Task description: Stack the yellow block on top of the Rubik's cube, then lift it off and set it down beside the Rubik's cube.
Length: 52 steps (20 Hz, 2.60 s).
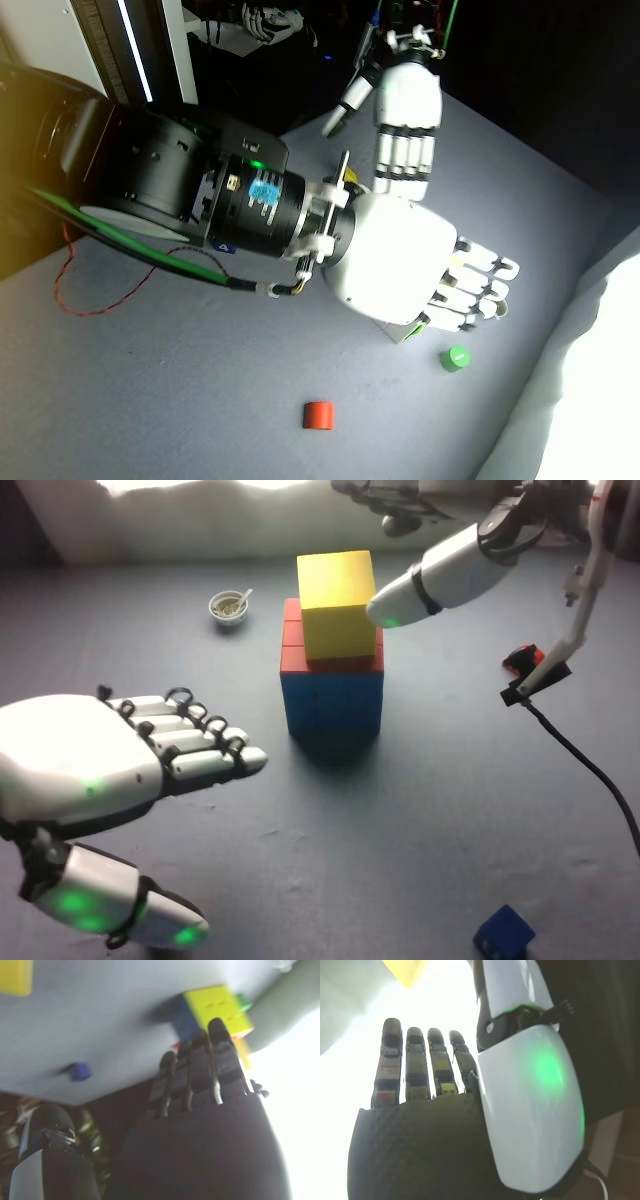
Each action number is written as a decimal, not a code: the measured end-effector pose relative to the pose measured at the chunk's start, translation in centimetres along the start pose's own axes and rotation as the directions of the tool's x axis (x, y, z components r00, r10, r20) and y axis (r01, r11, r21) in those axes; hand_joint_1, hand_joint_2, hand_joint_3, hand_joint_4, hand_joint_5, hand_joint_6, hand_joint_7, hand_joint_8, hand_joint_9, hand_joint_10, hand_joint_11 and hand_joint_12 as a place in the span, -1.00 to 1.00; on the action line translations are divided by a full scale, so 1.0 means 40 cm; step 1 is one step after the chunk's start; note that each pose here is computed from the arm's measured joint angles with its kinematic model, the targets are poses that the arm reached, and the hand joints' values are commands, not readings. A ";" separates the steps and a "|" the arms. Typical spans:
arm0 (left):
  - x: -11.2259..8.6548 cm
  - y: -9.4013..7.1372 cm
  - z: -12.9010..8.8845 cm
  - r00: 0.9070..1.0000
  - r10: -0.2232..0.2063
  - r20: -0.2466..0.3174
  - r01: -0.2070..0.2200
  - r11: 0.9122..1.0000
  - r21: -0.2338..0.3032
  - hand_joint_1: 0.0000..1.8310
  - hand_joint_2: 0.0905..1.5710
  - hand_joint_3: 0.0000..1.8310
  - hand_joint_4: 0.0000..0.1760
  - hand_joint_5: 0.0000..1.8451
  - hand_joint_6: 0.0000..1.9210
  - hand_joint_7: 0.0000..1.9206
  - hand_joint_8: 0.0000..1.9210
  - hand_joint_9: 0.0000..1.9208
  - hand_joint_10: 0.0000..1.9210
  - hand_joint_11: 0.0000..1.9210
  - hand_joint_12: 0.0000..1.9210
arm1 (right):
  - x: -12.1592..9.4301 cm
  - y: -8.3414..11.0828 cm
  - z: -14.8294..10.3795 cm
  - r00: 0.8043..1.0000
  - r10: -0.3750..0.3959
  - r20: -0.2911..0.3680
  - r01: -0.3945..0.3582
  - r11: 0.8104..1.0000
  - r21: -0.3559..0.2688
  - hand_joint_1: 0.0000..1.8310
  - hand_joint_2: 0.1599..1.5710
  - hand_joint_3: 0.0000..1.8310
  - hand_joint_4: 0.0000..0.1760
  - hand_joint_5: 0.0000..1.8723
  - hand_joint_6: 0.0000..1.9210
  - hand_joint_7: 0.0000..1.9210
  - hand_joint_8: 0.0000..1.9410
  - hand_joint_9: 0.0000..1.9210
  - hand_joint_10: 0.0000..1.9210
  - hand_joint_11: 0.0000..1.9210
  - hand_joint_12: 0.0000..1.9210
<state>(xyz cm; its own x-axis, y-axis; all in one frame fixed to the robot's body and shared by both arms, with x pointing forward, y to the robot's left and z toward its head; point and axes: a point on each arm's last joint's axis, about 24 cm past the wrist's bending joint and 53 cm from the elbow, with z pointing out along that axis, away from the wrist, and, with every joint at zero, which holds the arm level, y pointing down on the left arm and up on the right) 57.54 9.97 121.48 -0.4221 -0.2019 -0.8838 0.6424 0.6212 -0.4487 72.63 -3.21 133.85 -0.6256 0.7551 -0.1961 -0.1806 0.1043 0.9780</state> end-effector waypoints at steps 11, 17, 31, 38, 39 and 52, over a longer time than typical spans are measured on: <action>-0.001 -0.132 -0.044 0.980 0.197 0.005 -0.195 0.963 0.187 -0.84 0.32 -1.00 -1.00 -1.00 -1.00 -0.97 -0.99 -0.95 -0.98 -0.96 -0.86 | 0.005 -0.015 0.055 0.998 0.047 0.033 -0.046 0.998 -0.034 0.28 0.25 -1.00 -1.00 -0.96 -0.99 -0.98 -1.00 -0.99 -1.00 -1.00 -0.59; -0.014 -0.152 -0.042 0.986 0.165 0.014 -0.164 0.962 0.217 -0.81 0.35 -1.00 -1.00 -1.00 -1.00 -0.96 -1.00 -0.93 -1.00 -1.00 -0.73 | 0.025 -0.044 0.064 0.999 0.051 0.019 -0.051 0.998 -0.041 0.28 0.25 -1.00 -1.00 -0.98 -1.00 -0.98 -1.00 -0.98 -1.00 -1.00 -0.53; -0.001 -0.174 -0.022 0.988 0.155 -0.029 -0.142 0.954 0.266 -0.83 0.36 -0.99 -1.00 -0.99 -1.00 -0.95 -1.00 -0.93 -1.00 -1.00 -0.79 | 0.047 -0.092 0.082 0.998 0.063 0.014 -0.062 0.998 -0.029 0.30 0.21 -1.00 -1.00 -0.95 -0.99 -0.96 -0.99 -0.96 -0.99 -1.00 -0.40; -0.009 -0.179 -0.021 0.985 0.170 -0.020 -0.158 0.950 0.270 -0.80 0.36 -1.00 -1.00 -0.95 -1.00 -0.91 -1.00 -0.89 -1.00 -1.00 -0.65 | 0.031 -0.107 0.083 0.998 0.059 0.029 -0.059 0.998 -0.023 0.26 0.32 -1.00 -1.00 -0.78 -0.95 -0.74 -0.95 -0.79 -0.92 -1.00 -0.02; -0.014 -0.181 -0.020 0.986 0.169 -0.015 -0.159 0.949 0.272 -0.78 0.37 -1.00 -1.00 -0.97 -1.00 -0.93 -1.00 -0.91 -1.00 -1.00 -0.69 | 0.032 -0.107 0.083 0.998 0.060 0.028 -0.059 0.998 -0.023 0.30 0.31 -1.00 -1.00 -0.62 -0.88 -0.57 -0.92 -0.71 -0.66 -1.00 0.23; -0.025 -0.187 -0.016 0.989 0.150 -0.007 -0.142 0.951 0.273 -0.77 0.38 -1.00 -1.00 -0.96 -1.00 -0.91 -1.00 -0.89 -1.00 -1.00 -0.67 | 0.014 -0.085 0.074 0.999 0.039 0.035 -0.037 0.999 -0.035 0.32 0.47 -1.00 -1.00 -0.22 0.28 -0.04 0.31 -0.25 0.31 -0.68 0.79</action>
<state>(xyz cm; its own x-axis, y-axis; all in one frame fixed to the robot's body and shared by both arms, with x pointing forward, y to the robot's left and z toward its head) 52.74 6.03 125.80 -0.3255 -0.1011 -0.9401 0.8460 0.4130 -0.3373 75.13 -1.22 130.63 -0.6049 0.7810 -0.1555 -0.1838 0.0531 0.9815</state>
